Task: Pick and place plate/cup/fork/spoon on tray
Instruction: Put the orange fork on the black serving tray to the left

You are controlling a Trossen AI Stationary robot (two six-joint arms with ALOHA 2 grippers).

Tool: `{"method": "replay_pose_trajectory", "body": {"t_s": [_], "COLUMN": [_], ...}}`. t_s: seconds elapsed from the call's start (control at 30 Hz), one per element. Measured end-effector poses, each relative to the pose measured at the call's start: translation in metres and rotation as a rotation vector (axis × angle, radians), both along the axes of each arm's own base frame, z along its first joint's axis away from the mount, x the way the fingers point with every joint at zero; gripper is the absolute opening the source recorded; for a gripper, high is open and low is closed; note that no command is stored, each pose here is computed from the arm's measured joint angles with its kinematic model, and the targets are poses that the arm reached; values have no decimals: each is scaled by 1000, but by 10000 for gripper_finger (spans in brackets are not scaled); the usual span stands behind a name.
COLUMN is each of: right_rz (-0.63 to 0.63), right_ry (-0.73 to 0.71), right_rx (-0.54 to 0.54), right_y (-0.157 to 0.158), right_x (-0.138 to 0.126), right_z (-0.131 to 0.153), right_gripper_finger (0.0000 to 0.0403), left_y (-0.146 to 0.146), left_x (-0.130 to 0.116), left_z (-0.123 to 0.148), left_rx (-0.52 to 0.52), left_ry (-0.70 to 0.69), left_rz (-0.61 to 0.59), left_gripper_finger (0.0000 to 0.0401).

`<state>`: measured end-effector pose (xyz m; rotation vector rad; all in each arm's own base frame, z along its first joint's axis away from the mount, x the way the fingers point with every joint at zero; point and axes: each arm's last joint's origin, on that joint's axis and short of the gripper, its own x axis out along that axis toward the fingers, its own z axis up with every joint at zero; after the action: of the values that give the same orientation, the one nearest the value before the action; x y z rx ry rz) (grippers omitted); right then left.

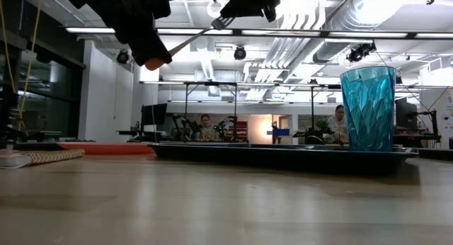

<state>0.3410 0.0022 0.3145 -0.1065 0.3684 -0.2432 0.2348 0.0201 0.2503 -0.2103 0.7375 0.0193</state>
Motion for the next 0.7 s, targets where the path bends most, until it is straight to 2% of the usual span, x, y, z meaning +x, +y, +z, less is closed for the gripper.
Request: {"method": "replay_pose_trajectory", "body": {"t_s": [0.13, 0.43, 0.57, 0.7], "right_rz": [-40, -190, -223, -271], "right_ry": [-19, 86, 151, 190], "right_rx": [12, -29, 15, 18], "right_y": [-2, -8, -8, -9], "right_x": [-2, -26, -41, -48], "right_z": [3, 9, 10, 8], "right_gripper_finger": [40, 195, 235, 246], "left_y": [7, 20, 23, 27], "left_x": [-13, -44, -50, -51], "left_z": [3, 25, 10, -30], "left_rx": [34, 78, 64, -14], "left_ry": [35, -50, -96, -134], "left_rz": [66, 177, 222, 255], "left_gripper_finger": [4, 2, 2, 1]}}
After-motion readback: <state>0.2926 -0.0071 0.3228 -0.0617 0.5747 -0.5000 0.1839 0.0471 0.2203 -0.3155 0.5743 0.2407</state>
